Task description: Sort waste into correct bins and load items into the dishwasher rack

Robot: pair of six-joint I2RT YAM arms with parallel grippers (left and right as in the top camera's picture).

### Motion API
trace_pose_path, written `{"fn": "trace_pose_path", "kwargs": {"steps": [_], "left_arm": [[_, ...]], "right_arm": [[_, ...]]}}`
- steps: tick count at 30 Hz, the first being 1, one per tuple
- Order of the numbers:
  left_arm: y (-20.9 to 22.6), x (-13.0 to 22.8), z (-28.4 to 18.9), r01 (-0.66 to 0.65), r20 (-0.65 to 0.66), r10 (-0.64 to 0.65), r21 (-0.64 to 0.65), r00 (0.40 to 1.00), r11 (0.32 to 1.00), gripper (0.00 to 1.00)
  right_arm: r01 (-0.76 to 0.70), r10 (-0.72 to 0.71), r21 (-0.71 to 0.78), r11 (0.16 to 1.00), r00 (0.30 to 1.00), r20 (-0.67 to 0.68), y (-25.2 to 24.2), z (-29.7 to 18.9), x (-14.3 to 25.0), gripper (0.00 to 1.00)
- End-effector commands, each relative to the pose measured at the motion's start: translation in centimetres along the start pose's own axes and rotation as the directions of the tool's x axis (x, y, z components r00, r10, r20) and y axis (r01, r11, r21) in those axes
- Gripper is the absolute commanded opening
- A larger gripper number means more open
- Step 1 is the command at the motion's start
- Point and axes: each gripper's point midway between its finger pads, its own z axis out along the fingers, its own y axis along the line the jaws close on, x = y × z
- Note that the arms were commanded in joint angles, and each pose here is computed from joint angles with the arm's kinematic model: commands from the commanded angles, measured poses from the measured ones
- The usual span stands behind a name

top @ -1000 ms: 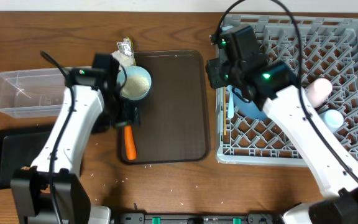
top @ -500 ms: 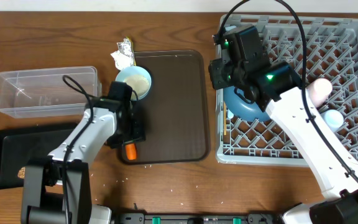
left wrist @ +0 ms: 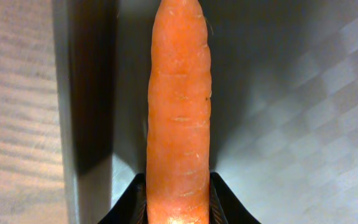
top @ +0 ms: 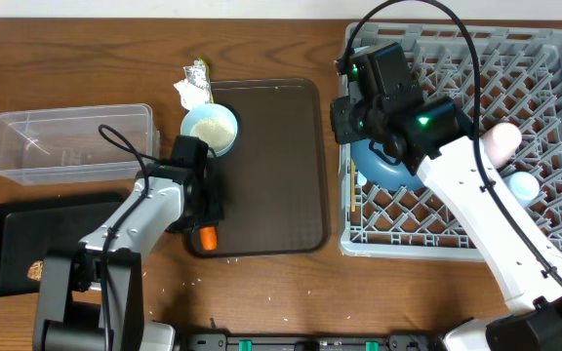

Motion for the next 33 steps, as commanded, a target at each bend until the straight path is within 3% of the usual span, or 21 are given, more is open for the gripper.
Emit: {"fn": "trace_pose_path", "kwargs": {"steps": [1,8,13,19,26,30,33], "left_arm": [[0.7,-0.2,-1.3,0.012,0.012,-0.011,-0.041,1.000,0.999,0.08],[3.0,-3.0,-9.0,0.157,0.236,-0.148,-0.020,0.960,0.987,0.06],[8.8,-3.3,-13.2,0.415,0.381,-0.386,0.008,0.840,0.910,0.06],[17.3,-2.7,-13.8,0.741,0.437,-0.671,0.017,0.599,0.672,0.06],[23.4,-2.2,-10.7,0.944,0.407,-0.876,0.088,0.258,0.319,0.06],[25.4,-1.7,-8.7,0.975,0.376,-0.911,0.072,0.167,0.208,0.06],[25.8,-1.9,-7.6,0.979,0.351,-0.924,0.071,0.154,0.190,0.07]], "right_arm": [[-0.015,0.015,-0.001,1.000,1.000,-0.004,-0.1,0.1,0.0,0.35],[-0.015,0.015,-0.001,1.000,1.000,-0.003,-0.1,0.1,0.0,0.35],[-0.015,0.015,-0.001,1.000,1.000,-0.003,-0.1,0.1,0.0,0.35],[-0.015,0.015,-0.001,1.000,1.000,-0.002,-0.1,0.1,0.0,0.35],[-0.015,0.015,-0.001,1.000,1.000,-0.006,-0.1,0.1,0.1,0.34],[-0.014,0.014,0.004,1.000,1.000,-0.020,-0.2,0.1,0.4,0.33],[-0.013,0.014,0.005,1.000,1.000,-0.025,-0.2,0.1,0.5,0.33]]}}
